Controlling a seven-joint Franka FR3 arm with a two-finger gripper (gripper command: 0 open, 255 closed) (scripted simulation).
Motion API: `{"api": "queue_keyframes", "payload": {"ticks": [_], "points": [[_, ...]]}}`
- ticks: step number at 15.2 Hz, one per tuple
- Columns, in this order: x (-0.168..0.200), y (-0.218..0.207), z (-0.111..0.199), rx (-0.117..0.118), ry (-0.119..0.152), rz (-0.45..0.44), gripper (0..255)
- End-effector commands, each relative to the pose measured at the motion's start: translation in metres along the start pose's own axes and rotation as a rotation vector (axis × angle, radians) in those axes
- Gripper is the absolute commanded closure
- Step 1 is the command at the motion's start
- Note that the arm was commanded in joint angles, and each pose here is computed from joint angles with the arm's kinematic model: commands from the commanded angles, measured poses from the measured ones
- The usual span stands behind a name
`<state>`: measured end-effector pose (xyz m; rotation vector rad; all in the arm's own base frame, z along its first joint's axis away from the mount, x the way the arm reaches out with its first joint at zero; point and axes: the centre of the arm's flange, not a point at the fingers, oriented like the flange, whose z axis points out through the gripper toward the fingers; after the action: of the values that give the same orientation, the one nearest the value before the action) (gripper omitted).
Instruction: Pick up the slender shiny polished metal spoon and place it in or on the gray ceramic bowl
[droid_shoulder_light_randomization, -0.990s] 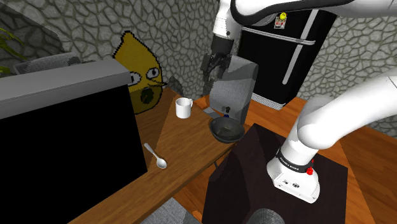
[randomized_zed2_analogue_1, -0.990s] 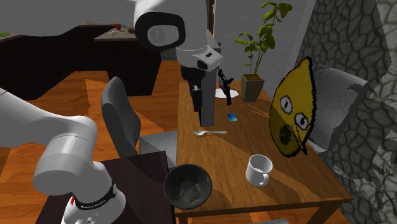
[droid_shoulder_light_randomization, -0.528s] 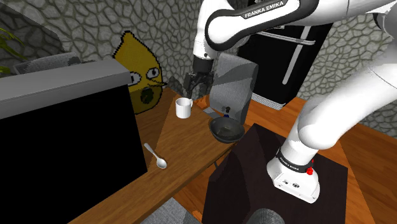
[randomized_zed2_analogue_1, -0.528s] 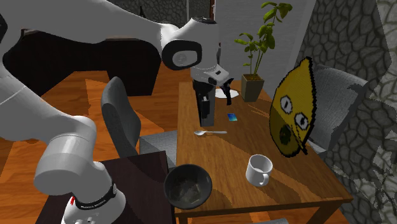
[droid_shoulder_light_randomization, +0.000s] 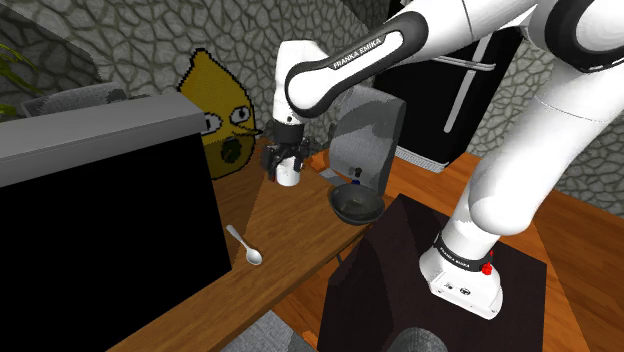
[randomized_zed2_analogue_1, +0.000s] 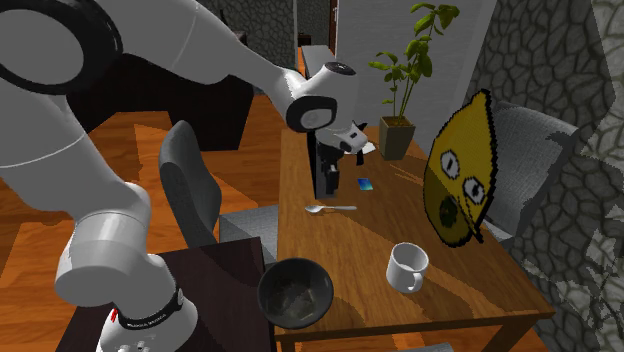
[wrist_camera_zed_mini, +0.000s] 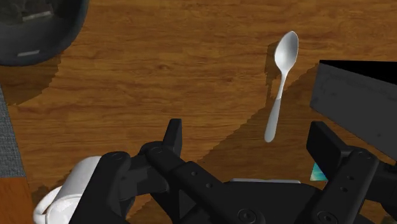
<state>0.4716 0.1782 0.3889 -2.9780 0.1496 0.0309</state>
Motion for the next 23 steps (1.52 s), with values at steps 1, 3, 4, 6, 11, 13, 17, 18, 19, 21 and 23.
{"api": "queue_keyframes", "payload": {"ticks": [1, 3, 4, 6, 11, 13, 17, 18, 19, 21, 23], "points": [[0.012, -0.011, 0.022, 0.000, -0.012, 0.005, 0], [0.022, -0.023, 0.045, 0.000, -0.024, 0.009, 0], [0.027, -0.028, 0.056, -0.001, -0.030, 0.012, 0], [0.038, -0.040, 0.079, -0.001, -0.042, 0.016, 0], [0.062, -0.067, 0.135, -0.002, -0.072, 0.027, 0], [0.071, -0.078, 0.158, -0.003, -0.085, 0.031, 0], [0.089, -0.100, 0.205, -0.004, -0.109, 0.039, 0], [0.090, -0.100, 0.205, -0.004, -0.109, 0.040, 0], [0.089, -0.100, 0.210, -0.004, -0.109, 0.040, 0], [0.088, -0.100, 0.221, -0.004, -0.109, 0.040, 0], [0.087, -0.100, 0.231, -0.004, -0.109, 0.040, 0]]}}
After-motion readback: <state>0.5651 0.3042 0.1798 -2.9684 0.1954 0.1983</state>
